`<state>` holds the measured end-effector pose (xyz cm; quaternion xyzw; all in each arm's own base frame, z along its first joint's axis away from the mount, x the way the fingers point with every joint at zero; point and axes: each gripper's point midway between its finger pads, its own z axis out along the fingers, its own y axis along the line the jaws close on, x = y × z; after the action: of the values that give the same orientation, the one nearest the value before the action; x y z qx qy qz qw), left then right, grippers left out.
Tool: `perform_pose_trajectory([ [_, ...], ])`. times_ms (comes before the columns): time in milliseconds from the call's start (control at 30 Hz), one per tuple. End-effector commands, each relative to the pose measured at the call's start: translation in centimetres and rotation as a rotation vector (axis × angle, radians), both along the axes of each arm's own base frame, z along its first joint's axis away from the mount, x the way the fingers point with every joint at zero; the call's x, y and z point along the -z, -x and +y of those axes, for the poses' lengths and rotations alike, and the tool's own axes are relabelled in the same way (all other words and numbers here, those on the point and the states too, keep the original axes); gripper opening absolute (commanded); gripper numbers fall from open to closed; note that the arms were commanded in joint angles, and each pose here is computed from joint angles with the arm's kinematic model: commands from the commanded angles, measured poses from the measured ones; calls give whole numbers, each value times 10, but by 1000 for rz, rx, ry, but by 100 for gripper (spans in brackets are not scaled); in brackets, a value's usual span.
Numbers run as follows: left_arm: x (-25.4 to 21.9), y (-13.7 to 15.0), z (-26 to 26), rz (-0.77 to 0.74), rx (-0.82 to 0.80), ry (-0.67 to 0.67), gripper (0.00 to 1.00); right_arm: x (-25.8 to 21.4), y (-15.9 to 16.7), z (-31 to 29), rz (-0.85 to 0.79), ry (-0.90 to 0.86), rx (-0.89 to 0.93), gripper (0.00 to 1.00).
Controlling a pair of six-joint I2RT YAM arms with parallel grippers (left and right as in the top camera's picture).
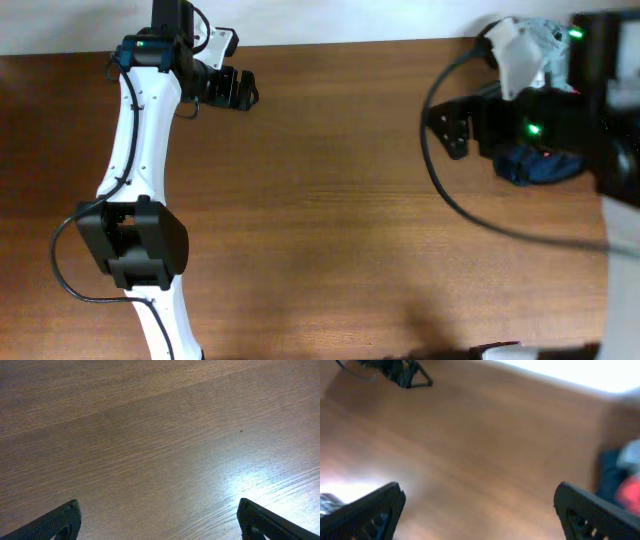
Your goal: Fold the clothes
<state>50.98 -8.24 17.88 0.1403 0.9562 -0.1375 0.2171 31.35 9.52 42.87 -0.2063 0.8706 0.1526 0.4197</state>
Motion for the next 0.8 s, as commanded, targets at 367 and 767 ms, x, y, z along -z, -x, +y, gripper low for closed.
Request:
perform_pose_trajectory([
  [367, 5, 0, -2, 9, 11, -3, 99, 12, 50, -44, -533, 108, 111, 98],
  [767, 5, 0, -2, 8, 11, -3, 99, 177, 73, -67, -658, 44, 251, 98],
])
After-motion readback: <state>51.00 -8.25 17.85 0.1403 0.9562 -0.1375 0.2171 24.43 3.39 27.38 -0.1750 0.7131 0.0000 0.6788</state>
